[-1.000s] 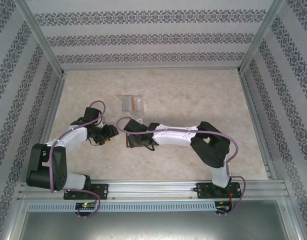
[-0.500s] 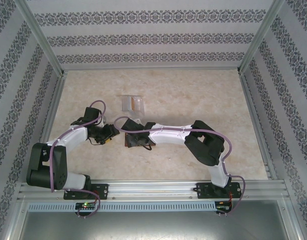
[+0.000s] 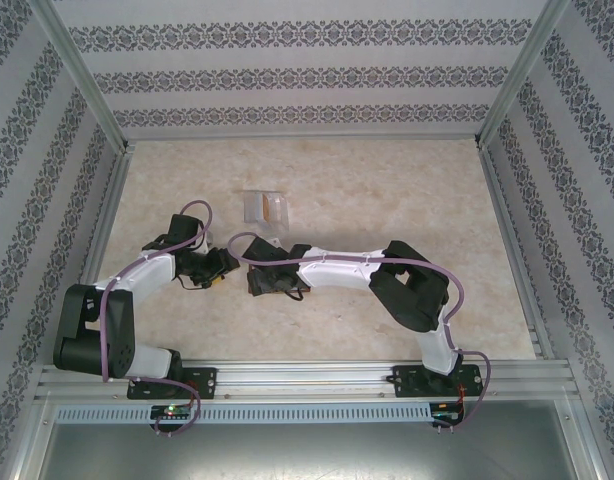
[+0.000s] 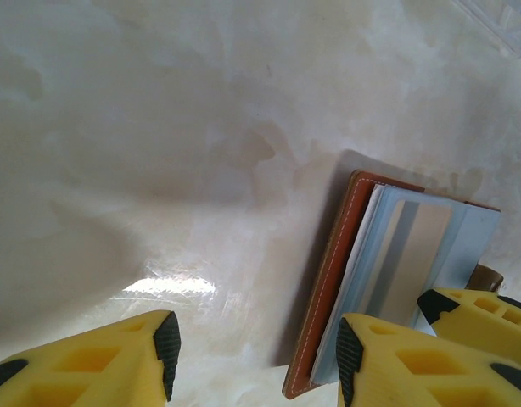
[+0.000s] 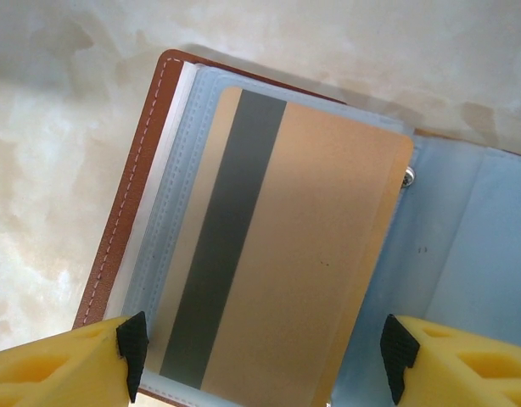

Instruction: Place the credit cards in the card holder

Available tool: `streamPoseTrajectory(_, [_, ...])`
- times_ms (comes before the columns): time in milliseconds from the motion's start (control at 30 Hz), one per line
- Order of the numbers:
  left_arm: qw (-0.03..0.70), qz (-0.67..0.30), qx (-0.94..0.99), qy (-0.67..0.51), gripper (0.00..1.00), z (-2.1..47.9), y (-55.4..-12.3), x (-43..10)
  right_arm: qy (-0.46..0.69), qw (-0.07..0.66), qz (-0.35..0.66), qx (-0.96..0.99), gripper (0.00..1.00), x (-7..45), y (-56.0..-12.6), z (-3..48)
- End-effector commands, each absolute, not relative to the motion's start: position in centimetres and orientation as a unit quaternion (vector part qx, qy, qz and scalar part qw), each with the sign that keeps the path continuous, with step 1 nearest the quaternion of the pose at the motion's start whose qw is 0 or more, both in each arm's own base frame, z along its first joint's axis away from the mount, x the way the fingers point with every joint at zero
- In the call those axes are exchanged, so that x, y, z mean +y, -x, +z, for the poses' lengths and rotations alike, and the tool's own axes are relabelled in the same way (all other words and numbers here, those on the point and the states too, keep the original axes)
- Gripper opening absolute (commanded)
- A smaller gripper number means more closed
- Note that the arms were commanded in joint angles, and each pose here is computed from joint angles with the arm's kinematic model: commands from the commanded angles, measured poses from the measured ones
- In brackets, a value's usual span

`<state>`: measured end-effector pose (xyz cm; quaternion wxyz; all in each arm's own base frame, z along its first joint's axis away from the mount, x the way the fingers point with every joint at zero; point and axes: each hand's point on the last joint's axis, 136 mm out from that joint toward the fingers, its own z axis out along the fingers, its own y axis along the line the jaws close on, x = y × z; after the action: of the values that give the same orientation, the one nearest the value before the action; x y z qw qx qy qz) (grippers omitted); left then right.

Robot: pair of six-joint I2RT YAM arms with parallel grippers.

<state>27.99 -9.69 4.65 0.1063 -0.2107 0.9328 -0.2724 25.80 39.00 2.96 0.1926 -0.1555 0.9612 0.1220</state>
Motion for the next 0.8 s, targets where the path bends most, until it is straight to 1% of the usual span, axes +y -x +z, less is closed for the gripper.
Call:
streamPoseTrajectory(0, [0.104, -0.281, 0.929, 0.217, 0.54, 4.4, -28.1, -9.6, 0.152, 0.193, 0.131, 0.960, 0.73, 39.6, -26.0, 3.1])
streamPoseTrajectory(100, [0.105, -0.297, 0.924, 0.217, 0.53, 4.6, -28.3, -10.1, 0.150, 0.197, 0.138, 0.959, 0.74, 39.4, -26.0, 4.1])
streamPoseTrajectory(200, [0.115, -0.308, 0.921, 0.211, 0.53, 4.9, -28.6, -10.3, 0.154, 0.220, 0.153, 0.951, 0.75, 39.0, -26.1, 6.8])
streamPoseTrajectory(333, [0.115, -0.319, 0.917, 0.209, 0.53, 5.1, -28.8, -10.7, 0.140, 0.232, 0.154, 0.950, 0.75, 37.2, -25.9, 8.7])
streamPoseTrajectory(433, [0.112, -0.327, 0.916, 0.204, 0.53, 4.9, -28.9, -11.0, 0.118, 0.234, 0.153, 0.953, 0.76, 35.9, -25.3, 8.6])
streamPoseTrajectory(600, [0.111, -0.350, 0.909, 0.197, 0.52, 4.9, -29.1, -11.8, 0.056, 0.216, 0.146, 0.964, 0.78, 34.0, -25.0, 6.5])
streamPoseTrajectory(767, [0.096, -0.356, 0.911, 0.184, 0.51, 4.6, -29.0, -12.6, 0.042, 0.194, 0.163, 0.966, 0.76, 34.6, -24.7, 4.6])
